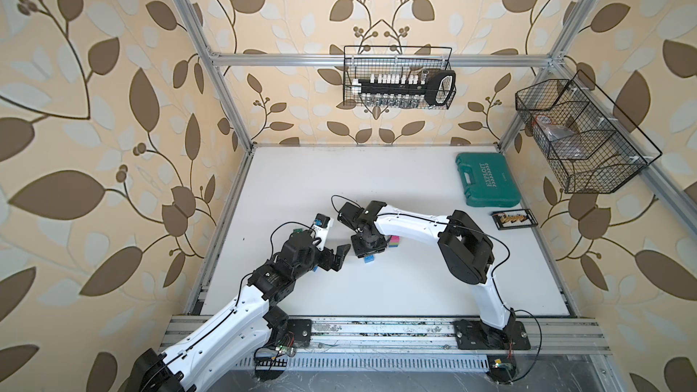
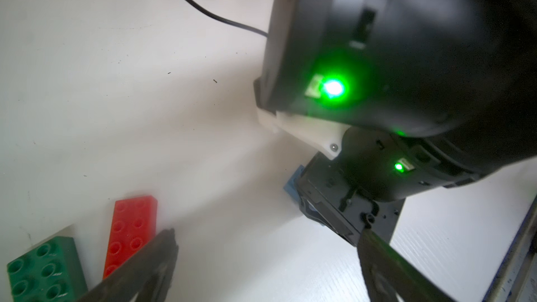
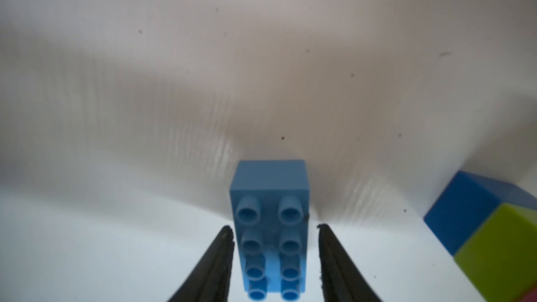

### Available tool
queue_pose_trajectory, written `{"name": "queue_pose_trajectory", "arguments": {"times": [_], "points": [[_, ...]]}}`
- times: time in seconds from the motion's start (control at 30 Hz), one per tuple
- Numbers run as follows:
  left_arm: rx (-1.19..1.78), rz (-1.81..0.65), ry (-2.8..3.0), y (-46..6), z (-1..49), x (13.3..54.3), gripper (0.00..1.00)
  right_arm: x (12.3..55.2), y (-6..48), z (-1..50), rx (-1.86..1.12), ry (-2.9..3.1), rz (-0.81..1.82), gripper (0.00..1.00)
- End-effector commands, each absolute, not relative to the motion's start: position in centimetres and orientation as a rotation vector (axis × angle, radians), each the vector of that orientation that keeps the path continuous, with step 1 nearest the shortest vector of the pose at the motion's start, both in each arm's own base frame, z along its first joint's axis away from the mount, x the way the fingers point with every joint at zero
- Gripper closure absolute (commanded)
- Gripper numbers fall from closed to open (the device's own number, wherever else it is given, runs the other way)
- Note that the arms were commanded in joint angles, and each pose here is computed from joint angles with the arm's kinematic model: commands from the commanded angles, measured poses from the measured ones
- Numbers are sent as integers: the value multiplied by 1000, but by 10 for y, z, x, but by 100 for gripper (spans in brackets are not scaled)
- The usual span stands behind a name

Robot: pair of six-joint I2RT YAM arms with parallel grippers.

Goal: Assemble a spoon with lego
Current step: Pick up the lego brick from the center of the board.

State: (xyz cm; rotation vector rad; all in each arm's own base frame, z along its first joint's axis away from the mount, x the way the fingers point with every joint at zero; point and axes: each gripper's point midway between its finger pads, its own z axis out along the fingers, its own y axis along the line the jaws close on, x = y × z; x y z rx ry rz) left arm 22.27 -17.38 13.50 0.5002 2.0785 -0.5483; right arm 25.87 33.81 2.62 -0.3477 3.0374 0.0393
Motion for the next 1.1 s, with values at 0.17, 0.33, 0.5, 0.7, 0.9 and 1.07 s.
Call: {"name": "queue_pose_trajectory", "arguments": {"times": [0.17,0.33,0.5,0.7,0.9,1.07], "points": [[488,-560,2059,-175,142,225,1,259,336,35,-341,3033,62,57],[488,-562,2060,-175,142,225,1,259,334,30,-353,3041,48,57],[488,-562,2061,-175,142,225,1,258,334,27,-370,3049,42,58],[484,-561,2062,-175,142,225,1,259,337,22,-384,3050,43,59],[469,-564,2069,-173,140,223,1,261,338,18,-412,3053,32,57],[454,-559,2060,-170,140,222,1,262,327,17,-461,3055,-40,64]]}}
